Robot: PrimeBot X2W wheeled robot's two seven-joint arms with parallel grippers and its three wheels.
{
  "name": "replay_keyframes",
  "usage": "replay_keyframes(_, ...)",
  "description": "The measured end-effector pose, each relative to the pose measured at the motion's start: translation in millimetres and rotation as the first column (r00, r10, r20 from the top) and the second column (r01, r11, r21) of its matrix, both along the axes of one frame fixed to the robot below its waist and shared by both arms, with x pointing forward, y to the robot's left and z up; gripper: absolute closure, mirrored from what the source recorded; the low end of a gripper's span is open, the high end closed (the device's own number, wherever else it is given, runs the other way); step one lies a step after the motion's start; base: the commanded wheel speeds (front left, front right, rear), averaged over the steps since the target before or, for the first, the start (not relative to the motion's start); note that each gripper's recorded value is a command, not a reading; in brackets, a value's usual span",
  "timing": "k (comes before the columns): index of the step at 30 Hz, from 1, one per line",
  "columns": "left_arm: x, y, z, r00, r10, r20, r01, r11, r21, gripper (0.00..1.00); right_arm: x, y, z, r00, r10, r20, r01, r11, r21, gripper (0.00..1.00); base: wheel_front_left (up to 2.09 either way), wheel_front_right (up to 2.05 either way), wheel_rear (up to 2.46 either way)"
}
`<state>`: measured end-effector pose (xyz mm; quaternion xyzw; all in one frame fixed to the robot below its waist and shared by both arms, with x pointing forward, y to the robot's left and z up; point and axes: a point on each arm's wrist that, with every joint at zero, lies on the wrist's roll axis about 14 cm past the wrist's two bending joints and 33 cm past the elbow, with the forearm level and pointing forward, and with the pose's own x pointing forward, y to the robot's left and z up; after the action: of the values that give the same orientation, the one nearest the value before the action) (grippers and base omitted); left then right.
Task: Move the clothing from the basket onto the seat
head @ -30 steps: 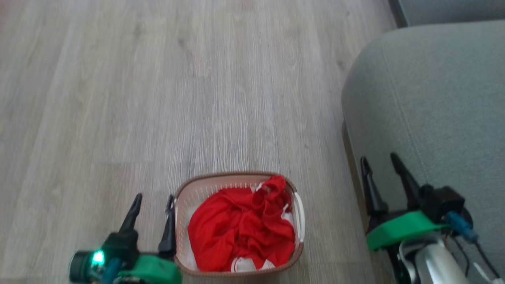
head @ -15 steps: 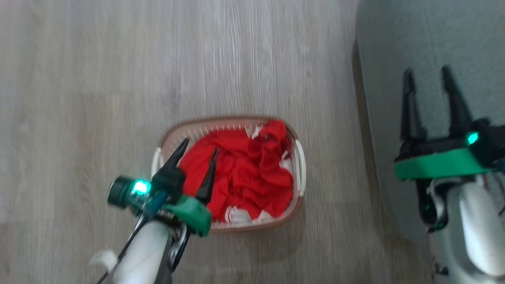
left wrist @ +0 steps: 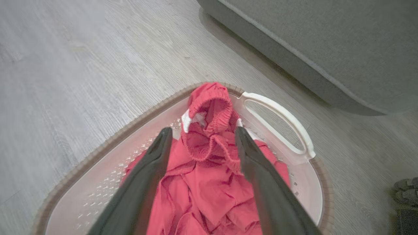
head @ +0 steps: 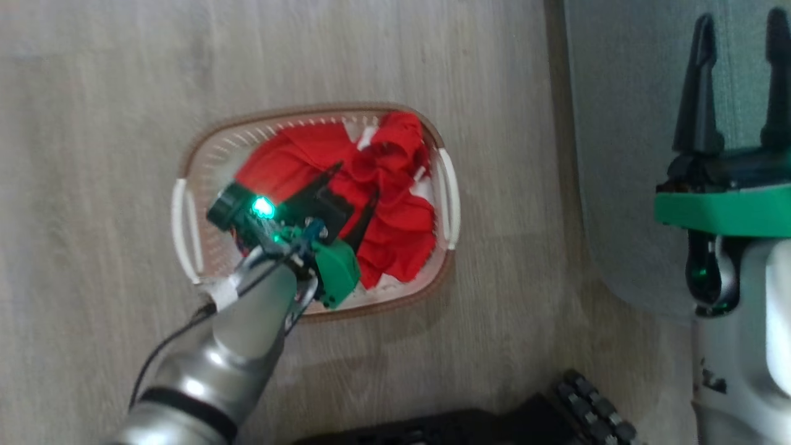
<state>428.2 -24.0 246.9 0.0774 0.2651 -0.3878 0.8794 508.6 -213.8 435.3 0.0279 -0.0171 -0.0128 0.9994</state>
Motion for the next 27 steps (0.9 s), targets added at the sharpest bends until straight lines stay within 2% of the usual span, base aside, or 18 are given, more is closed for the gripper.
replay_keyframes(4, 3, -15, -30, 0.996, -0.071, -0.049, 0.072, 0.997, 0.022, 0.00, 6, -7, -8, 1.000, -0.011, -0.002, 0.011, 1.000, -0.004, 0.00, 0.00, 0.00, 0.00)
replay_keyframes(11, 6, -39, -53, 0.989, -0.117, -0.094, 0.116, 0.993, -0.016, 0.00, 9, -19, -20, 0.999, -0.036, -0.017, 0.036, 0.999, -0.011, 0.00, 0.00, 0.00, 0.00)
replay_keyframes(23, 18, -61, -71, 0.984, -0.143, -0.106, 0.141, 0.989, -0.034, 0.00, 6, -31, -33, 0.997, -0.062, -0.045, 0.061, 0.998, -0.024, 0.00, 0.00, 0.00, 0.00)
replay_keyframes(24, 18, -62, -72, 0.984, -0.141, -0.112, 0.138, 0.990, -0.039, 0.14, 6, -32, -33, 0.997, -0.064, -0.046, 0.063, 0.998, -0.026, 0.00, 0.00, 0.00, 0.00)
replay_keyframes(25, 18, -63, -72, 0.984, -0.139, -0.115, 0.134, 0.990, -0.045, 0.55, 6, -33, -33, 0.997, -0.066, -0.046, 0.065, 0.998, -0.025, 0.00, 0.00, 0.00, 0.00)
replay_keyframes(26, 19, -66, -71, 0.984, -0.136, -0.116, 0.130, 0.990, -0.055, 0.80, 6, -34, -32, 0.997, -0.068, -0.044, 0.067, 0.997, -0.023, 0.00, 0.00, 0.00, 0.00)
replay_keyframes(27, 21, -68, -68, 0.985, -0.129, -0.111, 0.123, 0.990, -0.064, 1.00, 6, -34, -31, 0.997, -0.069, -0.042, 0.068, 0.997, -0.022, 0.00, 0.00, 0.00, 0.00)
